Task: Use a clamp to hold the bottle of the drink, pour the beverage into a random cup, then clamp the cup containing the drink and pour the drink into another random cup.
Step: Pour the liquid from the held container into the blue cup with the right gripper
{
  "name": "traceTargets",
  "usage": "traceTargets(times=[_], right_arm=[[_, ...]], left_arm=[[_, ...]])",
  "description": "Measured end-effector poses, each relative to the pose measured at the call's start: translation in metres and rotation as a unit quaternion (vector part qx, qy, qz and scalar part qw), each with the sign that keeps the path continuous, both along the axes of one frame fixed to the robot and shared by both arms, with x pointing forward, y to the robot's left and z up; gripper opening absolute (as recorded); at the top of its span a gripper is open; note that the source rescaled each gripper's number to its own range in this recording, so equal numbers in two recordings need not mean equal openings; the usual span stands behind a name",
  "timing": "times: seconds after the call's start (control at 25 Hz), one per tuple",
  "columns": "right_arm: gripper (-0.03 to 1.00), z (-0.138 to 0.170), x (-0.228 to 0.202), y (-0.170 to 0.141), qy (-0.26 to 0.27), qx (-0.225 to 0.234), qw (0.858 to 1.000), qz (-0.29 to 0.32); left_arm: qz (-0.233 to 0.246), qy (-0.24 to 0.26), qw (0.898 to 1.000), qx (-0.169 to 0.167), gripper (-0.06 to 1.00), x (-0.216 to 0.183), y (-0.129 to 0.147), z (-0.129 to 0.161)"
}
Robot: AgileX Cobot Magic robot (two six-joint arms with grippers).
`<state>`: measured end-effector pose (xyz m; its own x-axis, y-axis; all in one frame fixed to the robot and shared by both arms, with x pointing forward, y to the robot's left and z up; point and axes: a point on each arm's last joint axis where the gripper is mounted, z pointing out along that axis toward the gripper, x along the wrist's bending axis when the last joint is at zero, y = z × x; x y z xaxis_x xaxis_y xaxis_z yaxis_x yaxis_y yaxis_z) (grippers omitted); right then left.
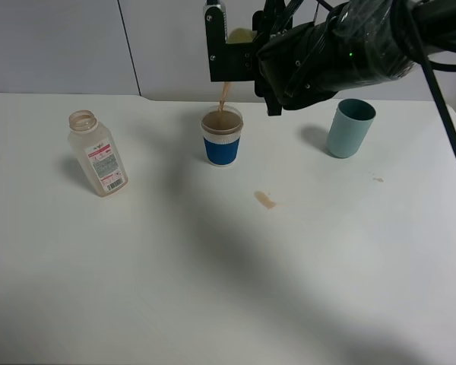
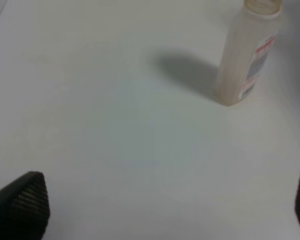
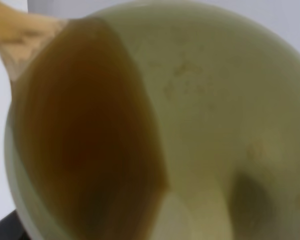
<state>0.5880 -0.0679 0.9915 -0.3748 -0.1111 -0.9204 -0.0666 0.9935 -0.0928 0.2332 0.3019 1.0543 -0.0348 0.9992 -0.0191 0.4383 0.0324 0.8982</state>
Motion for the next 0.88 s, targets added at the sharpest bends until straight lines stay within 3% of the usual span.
traceTargets(times=[0.44, 0.88], right_arm=[[0.02, 0.0001, 0.0001, -0.0003, -0.001, -0.002, 1.0, -0.001], [0.02, 0.0002, 0.0001, -0.0003, -0.002, -0.039, 0.999, 0.014]], left_arm=[[0.0, 0.0, 1.0, 0.0, 1.0, 0.0, 0.0, 0.0], [0.0, 0.0, 1.0, 0.0, 1.0, 0.0, 0.0001, 0.0]])
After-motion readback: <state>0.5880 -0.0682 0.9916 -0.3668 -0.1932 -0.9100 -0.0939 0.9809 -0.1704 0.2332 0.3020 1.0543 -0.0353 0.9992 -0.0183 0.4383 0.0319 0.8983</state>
